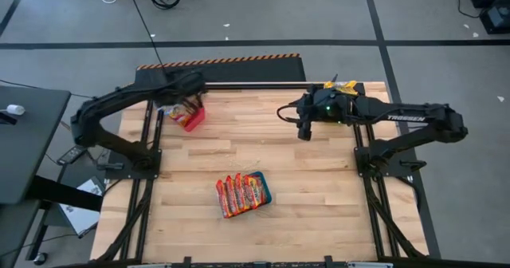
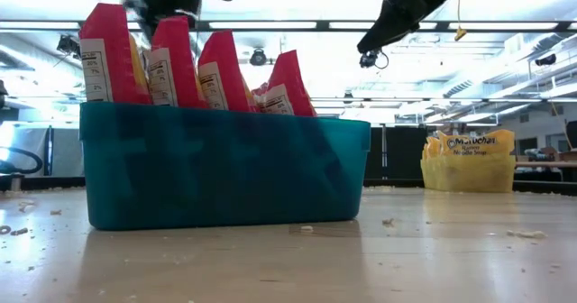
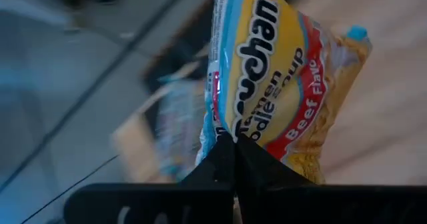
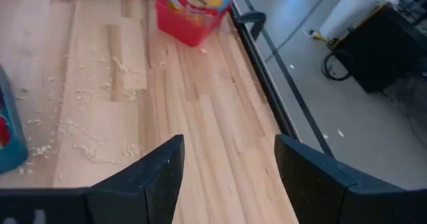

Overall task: Sort Maruchan noodles
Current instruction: Put the blue noodle pack into the red bin

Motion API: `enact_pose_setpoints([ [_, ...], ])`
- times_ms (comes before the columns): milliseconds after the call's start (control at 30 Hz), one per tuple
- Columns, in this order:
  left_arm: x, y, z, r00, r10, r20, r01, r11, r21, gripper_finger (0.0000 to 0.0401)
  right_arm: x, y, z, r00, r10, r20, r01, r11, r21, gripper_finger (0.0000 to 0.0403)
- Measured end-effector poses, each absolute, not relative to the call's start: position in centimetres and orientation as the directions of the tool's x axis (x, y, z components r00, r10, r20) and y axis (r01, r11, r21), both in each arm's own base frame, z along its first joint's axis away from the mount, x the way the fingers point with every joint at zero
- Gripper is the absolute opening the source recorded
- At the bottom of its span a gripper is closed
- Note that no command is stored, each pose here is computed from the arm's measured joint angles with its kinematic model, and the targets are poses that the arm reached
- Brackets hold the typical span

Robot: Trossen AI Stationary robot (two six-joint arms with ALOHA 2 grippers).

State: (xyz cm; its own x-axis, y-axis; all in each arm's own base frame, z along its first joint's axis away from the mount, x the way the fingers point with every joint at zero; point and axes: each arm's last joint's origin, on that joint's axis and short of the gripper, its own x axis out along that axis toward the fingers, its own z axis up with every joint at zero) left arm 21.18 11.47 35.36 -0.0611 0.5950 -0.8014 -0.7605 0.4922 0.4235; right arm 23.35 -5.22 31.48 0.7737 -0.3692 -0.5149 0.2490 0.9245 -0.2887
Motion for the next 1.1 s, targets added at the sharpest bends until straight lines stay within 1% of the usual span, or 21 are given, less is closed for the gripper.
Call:
enact_pose_setpoints([
  [100, 19.3, 10.3, 35.8, -0.146, 0.673, -0.725, -0.784, 0.369, 0.5, 0.0001, 23.9, -5.3, 31.2, 0.777, -0.353, -0.521, 0.227, 0.929, -0.291, 0.0238],
  [167, 18.8, 9.9, 35.1, -0.168, 0.704, -0.69, -0.806, 0.305, 0.507, 0.0001, 24.1, -5.2, 31.0, 0.776, -0.35, -0.525, 0.221, 0.93, -0.293, 0.0238],
  [233, 18.5, 9.7, 33.7, -0.187, 0.72, -0.668, -0.817, 0.264, 0.513, 0.0001, 24.2, -5.2, 30.9, 0.773, -0.355, -0.525, 0.235, 0.93, -0.283, 0.0238],
  [300, 18.6, 9.8, 31.7, -0.199, 0.732, -0.652, -0.818, 0.242, 0.521, 0.0001, 24.2, -5.1, 31.0, 0.768, -0.371, -0.521, 0.25, 0.924, -0.29, 0.0238],
  [400, 18.7, 9.6, 28.2, -0.217, 0.733, -0.645, -0.803, 0.242, 0.545, 0.0001, 24.0, -5.0, 31.2, 0.759, -0.408, -0.507, 0.297, 0.911, -0.288, 0.0238],
  [533, 18.4, 9.6, 24.0, -0.223, 0.737, -0.638, -0.824, 0.206, 0.527, 0.0003, 23.6, -4.9, 31.7, 0.769, -0.415, -0.486, 0.347, 0.91, -0.228, 0.0238],
  [667, 18.1, 9.0, 21.3, -0.212, 0.725, -0.655, -0.848, 0.197, 0.493, 0.0003, 23.3, -4.7, 32.0, 0.778, -0.412, -0.474, 0.374, 0.91, -0.178, 0.0238],
  [800, 17.7, 8.7, 20.4, -0.221, 0.721, -0.657, -0.858, 0.176, 0.482, 0.0004, 23.3, -4.6, 32.0, 0.782, -0.409, -0.471, 0.389, 0.91, -0.144, 0.0238],
  [867, 17.6, 8.7, 20.3, -0.224, 0.713, -0.664, -0.854, 0.185, 0.487, 0.0005, 23.3, -4.6, 32.0, 0.781, -0.407, -0.473, 0.393, 0.91, -0.135, 0.0238],
  [933, 17.6, 8.6, 20.2, -0.224, 0.689, -0.689, -0.851, 0.206, 0.483, 0.0005, 23.3, -4.6, 32.0, 0.782, -0.407, -0.473, 0.392, 0.91, -0.135, 0.0238],
  [1033, 17.7, 8.4, 20.1, -0.198, 0.63, -0.751, -0.865, 0.248, 0.436, 0.0006, 23.3, -4.6, 32.0, 0.782, -0.406, -0.473, 0.391, 0.91, -0.135, 0.0238],
  [1100, 17.9, 8.3, 19.9, -0.163, 0.583, -0.796, -0.866, 0.303, 0.399, 0.0009, 23.3, -4.7, 32.0, 0.78, -0.41, -0.472, 0.395, 0.908, -0.135, 0.0238],
])
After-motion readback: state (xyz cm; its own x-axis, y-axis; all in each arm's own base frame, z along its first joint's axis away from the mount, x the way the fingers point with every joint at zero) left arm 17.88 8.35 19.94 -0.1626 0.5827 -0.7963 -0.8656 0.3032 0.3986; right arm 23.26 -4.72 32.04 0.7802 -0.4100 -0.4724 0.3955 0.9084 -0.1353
